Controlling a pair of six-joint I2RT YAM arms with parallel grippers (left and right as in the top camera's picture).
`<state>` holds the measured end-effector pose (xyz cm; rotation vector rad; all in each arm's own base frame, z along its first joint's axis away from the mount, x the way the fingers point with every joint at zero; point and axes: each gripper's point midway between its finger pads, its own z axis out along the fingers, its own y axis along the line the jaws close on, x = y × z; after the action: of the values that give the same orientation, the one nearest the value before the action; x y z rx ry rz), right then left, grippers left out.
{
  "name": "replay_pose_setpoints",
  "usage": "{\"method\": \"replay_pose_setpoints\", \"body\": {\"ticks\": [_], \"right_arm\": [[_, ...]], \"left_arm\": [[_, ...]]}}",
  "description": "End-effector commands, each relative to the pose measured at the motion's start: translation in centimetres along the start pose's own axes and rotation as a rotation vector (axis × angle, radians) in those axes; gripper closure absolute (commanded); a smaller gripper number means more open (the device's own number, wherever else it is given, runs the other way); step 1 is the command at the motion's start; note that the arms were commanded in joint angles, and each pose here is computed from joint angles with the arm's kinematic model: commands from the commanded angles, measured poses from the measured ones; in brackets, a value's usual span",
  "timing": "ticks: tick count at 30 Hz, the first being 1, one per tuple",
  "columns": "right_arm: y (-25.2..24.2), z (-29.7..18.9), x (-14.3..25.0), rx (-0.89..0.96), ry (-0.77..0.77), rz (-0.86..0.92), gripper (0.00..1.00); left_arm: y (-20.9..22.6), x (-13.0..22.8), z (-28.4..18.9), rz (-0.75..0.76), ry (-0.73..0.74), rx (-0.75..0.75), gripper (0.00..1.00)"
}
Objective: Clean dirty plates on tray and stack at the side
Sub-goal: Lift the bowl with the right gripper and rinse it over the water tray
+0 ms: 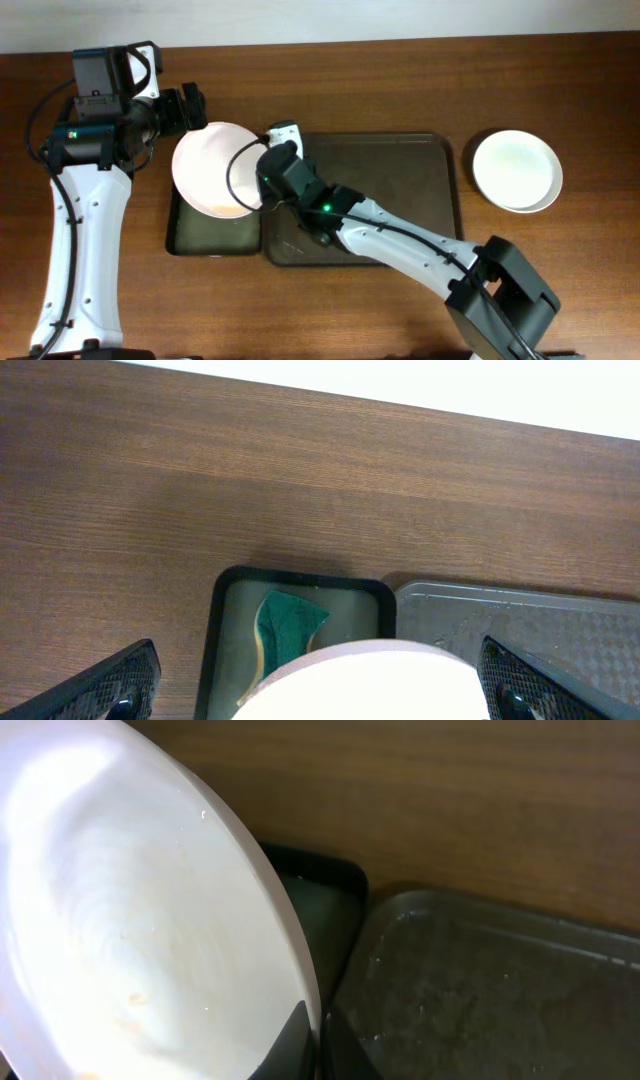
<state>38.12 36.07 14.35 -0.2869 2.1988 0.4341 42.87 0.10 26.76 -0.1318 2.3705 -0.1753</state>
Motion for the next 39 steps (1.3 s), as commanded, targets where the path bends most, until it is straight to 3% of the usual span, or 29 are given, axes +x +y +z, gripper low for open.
{"method": "replay_pose_setpoints", "body": {"ticks": [1,8,26,39], "right_arm": [[0.6,-0.4,-1.3,0.025,-0.060,-0.066,0.96],[0.2,-0.5,-1.6,0.102,-0.099,-0.164,0.96],[6.2,-5.5,-2.6,0.321,-0.284,-0.707,0.96],[7.5,-8.7,-4.0,0.478,-0.373,-0.810,0.96]], "left_arm": [[-0.1,0.2,0.2,-0.011,0.008,0.009,0.01],[-0.1,0.2,0.2,-0.011,0.008,0.009,0.01],[-0.1,0.2,0.2,-0.011,0.008,0.009,0.01],[-0.1,0.2,0.2,-0.011,0.008,0.008,0.00]]}}
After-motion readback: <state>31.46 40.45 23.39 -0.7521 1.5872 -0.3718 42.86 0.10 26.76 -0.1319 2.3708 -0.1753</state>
